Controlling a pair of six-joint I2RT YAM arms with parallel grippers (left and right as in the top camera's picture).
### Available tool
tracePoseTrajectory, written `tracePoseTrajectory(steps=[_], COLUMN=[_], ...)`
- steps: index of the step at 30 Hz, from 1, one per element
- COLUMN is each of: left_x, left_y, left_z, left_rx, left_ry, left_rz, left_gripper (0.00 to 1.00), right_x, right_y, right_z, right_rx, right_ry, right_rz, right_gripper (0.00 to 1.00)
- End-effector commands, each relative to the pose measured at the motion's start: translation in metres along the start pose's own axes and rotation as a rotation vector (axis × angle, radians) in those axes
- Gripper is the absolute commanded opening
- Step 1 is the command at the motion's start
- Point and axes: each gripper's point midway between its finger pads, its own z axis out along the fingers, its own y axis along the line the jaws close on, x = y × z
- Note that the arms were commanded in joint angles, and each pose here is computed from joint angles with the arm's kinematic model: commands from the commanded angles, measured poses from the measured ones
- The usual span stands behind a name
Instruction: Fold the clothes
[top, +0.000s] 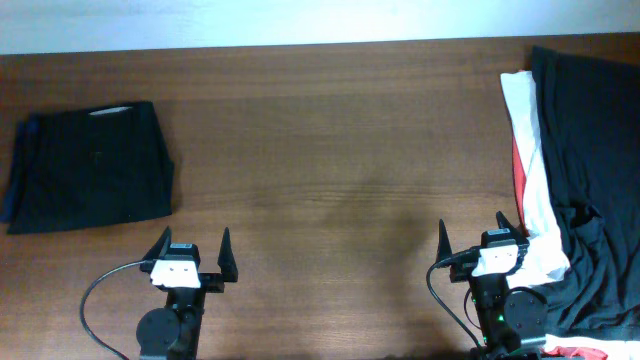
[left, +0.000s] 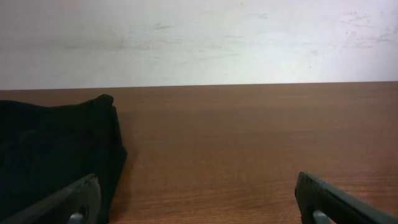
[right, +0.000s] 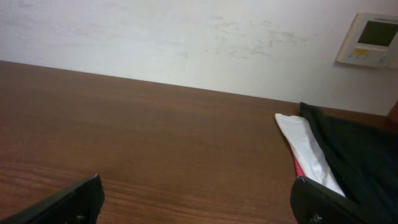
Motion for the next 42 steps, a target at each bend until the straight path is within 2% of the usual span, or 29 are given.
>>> tracePoseTrajectory(steps=[1,42], left_x=[0.0017,0.0033], left_y=[-0.0039,-0.0065], left_z=[0.0000,0.0003], left_rx=[0.021,0.036], left_ry=[0.001,0.008], left_rz=[0.020,0.019], left_gripper=[0.99,0.99], right_x=[0.0027,0.0027], right_y=[-0.0009,-0.0009], right_z=[0.0000,0.0000], right_rx=[0.004,0.004], right_ry=[0.005,0.005], right_rz=[-0.006,0.024], right_gripper=[0.99,0.99])
